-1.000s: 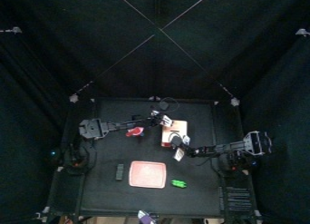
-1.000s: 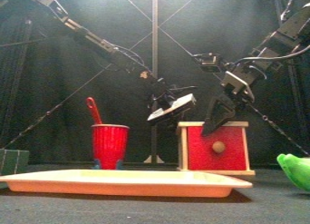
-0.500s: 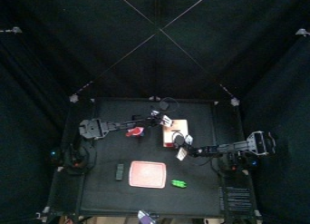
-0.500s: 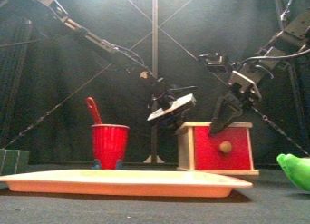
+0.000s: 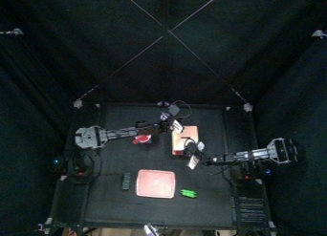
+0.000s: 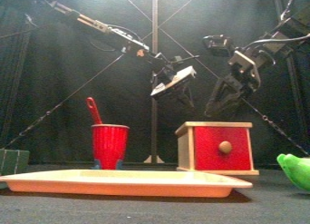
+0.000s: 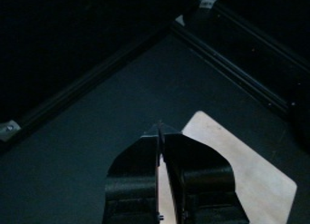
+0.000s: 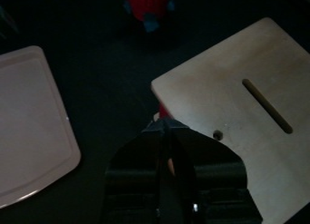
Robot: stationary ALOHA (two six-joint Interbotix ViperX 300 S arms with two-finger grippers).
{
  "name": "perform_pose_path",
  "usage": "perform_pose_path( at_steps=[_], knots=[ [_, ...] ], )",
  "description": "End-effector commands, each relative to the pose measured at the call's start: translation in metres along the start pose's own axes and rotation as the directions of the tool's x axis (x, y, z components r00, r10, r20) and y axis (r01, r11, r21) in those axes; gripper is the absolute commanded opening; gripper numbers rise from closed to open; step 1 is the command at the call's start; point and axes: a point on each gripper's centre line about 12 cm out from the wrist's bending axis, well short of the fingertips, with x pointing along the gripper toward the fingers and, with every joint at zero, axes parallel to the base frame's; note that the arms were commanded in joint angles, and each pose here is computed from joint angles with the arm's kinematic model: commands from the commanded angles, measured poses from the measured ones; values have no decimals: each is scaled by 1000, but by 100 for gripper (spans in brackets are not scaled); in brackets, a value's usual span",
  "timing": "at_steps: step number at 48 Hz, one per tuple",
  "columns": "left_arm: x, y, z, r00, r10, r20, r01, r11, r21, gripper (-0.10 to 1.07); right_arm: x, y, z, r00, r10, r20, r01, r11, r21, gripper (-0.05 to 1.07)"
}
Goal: Close drawer
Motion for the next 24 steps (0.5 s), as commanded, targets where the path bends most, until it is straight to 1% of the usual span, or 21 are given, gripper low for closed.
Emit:
perform_pose_path(
  at_steps=[1,6,14,19,24],
  knots=[
    [-22,-4,34,996,-24,83,24,1000,1,42,-14,3,9,998,27,49,-27,1000,4,51],
    [-28,-4,38,995,-27,96,27,1000,9,42,-21,3,7,997,43,59,-43,999,3,51],
    [-30,-10,40,994,-41,105,39,999,19,42,-30,2,0,996,61,63,-62,998,10,51],
    [-32,-12,37,994,-46,98,44,999,24,42,-35,2,-4,996,72,61,-73,997,16,51],
    [-40,-15,31,995,-55,88,52,998,32,42,-38,4,-9,994,89,56,-90,996,16,51]
  ],
)
